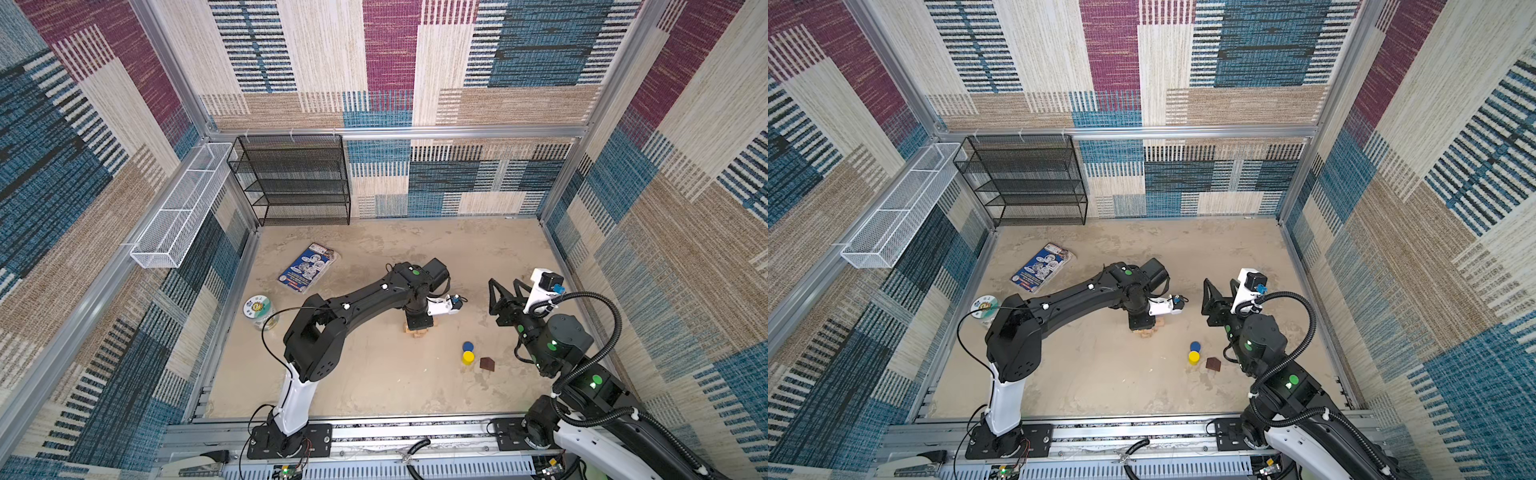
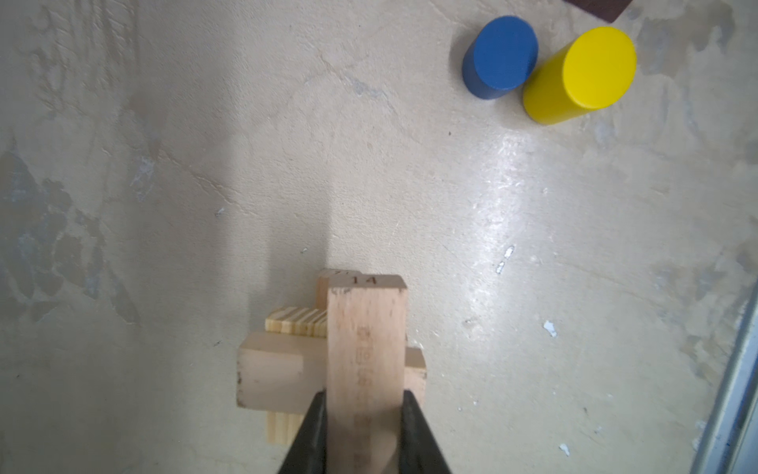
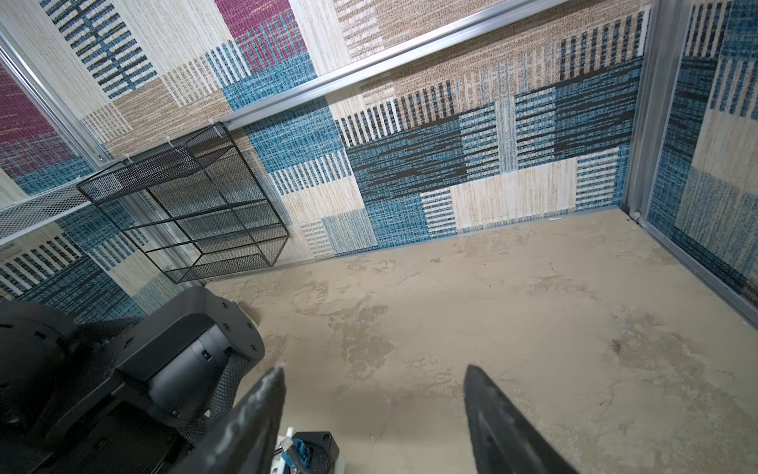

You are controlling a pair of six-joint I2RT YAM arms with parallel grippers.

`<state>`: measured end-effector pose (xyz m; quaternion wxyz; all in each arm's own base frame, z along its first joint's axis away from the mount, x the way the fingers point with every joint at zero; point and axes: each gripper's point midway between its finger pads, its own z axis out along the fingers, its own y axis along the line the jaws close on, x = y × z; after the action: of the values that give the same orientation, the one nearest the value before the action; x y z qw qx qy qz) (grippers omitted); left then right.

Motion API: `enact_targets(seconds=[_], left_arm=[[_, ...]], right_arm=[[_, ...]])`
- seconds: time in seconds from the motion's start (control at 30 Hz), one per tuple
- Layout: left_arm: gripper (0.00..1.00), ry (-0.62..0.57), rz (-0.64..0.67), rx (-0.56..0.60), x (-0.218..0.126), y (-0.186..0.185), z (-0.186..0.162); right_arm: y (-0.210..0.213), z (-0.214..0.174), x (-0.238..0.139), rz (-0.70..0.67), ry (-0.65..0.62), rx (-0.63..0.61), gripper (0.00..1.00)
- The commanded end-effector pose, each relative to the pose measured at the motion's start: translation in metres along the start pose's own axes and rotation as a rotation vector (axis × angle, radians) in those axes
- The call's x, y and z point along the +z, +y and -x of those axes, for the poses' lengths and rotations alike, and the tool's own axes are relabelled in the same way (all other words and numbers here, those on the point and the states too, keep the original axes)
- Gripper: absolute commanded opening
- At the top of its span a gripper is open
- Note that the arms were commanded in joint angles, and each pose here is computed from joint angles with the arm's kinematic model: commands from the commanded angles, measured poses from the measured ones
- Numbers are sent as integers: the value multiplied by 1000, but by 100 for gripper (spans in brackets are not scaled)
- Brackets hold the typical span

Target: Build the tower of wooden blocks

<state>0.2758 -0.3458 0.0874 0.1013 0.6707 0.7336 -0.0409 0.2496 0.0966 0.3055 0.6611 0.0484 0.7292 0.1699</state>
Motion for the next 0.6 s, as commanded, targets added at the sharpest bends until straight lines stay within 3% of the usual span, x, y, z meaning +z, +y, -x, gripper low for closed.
enact_targets(seconds=[0.0, 0.57], left_arm=[[0, 5, 9, 15, -4, 3, -1], [0, 0, 8, -7, -4, 10, -4]], right_arm=[[2, 1, 1, 10, -7, 14, 71], [2, -9, 2, 15, 25, 13, 72]])
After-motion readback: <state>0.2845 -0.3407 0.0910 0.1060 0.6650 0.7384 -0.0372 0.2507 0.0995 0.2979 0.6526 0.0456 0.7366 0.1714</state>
